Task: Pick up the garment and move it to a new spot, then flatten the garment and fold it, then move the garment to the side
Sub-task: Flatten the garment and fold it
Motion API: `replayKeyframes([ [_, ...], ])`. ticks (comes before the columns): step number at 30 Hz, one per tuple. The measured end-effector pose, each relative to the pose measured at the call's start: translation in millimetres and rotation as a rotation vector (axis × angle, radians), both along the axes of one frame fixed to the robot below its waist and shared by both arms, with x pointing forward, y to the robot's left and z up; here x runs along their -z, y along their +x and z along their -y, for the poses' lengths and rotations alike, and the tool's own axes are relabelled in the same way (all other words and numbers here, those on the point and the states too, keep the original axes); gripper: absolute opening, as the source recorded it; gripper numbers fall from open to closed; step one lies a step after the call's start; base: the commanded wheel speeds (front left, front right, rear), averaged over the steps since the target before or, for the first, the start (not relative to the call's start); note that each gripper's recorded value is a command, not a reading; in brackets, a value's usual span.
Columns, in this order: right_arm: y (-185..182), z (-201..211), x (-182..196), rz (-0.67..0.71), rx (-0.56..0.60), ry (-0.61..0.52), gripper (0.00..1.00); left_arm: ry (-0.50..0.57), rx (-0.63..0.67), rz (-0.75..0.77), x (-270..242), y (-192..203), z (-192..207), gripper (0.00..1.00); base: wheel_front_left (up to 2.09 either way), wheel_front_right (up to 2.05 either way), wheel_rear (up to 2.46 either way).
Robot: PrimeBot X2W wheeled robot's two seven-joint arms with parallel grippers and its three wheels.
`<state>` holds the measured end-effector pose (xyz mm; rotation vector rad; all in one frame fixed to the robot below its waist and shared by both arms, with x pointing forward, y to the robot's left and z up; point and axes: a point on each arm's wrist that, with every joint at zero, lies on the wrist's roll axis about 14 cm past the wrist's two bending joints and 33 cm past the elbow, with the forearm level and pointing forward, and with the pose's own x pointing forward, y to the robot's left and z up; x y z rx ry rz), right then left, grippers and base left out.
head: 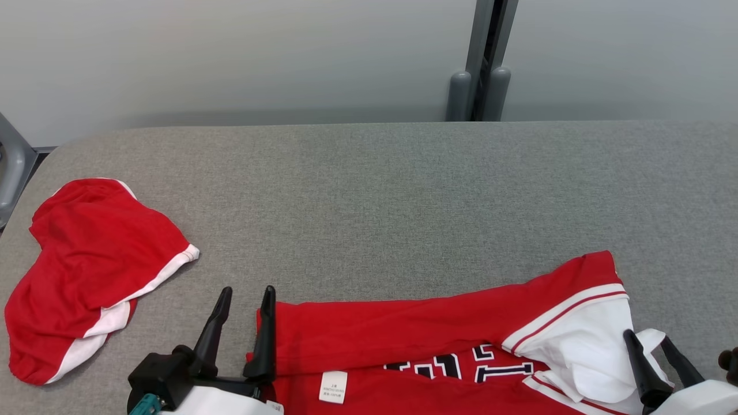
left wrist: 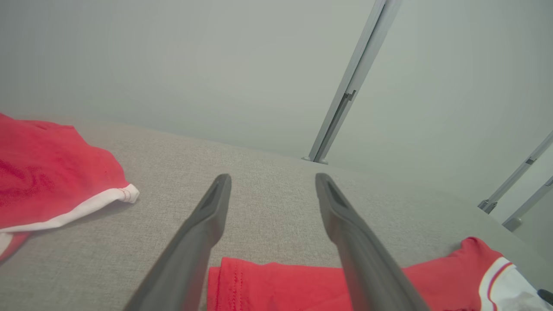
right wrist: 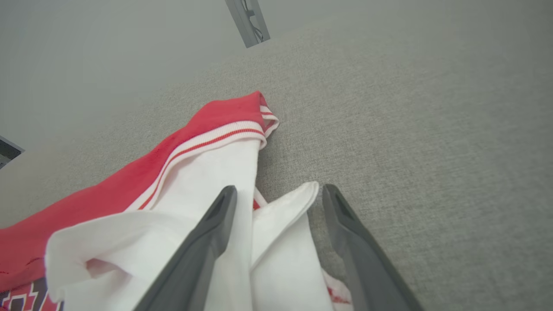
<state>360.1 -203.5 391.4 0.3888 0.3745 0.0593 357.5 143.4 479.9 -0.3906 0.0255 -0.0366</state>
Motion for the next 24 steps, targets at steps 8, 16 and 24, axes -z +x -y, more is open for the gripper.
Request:
replayKeyframes([
  [8, -5, -16, 23, -0.092, -0.041, 0.029, 1.0, 0.023, 0.019, 0.01, 1, -3, 1, 1.0, 0.0, 0.0, 0.0],
  [16, 1, -38, 24, -0.108, -0.09, 0.084, 0.84, 0.023, 0.012, 0.015, 0, -4, -2, 1.0, 0.0, 0.0, 0.0],
  [24, 1, -37, 26, -0.118, -0.092, 0.092, 0.0, 0.02, 0.008, 0.016, -1, -3, -2, 1.0, 0.0, 0.0, 0.0],
])
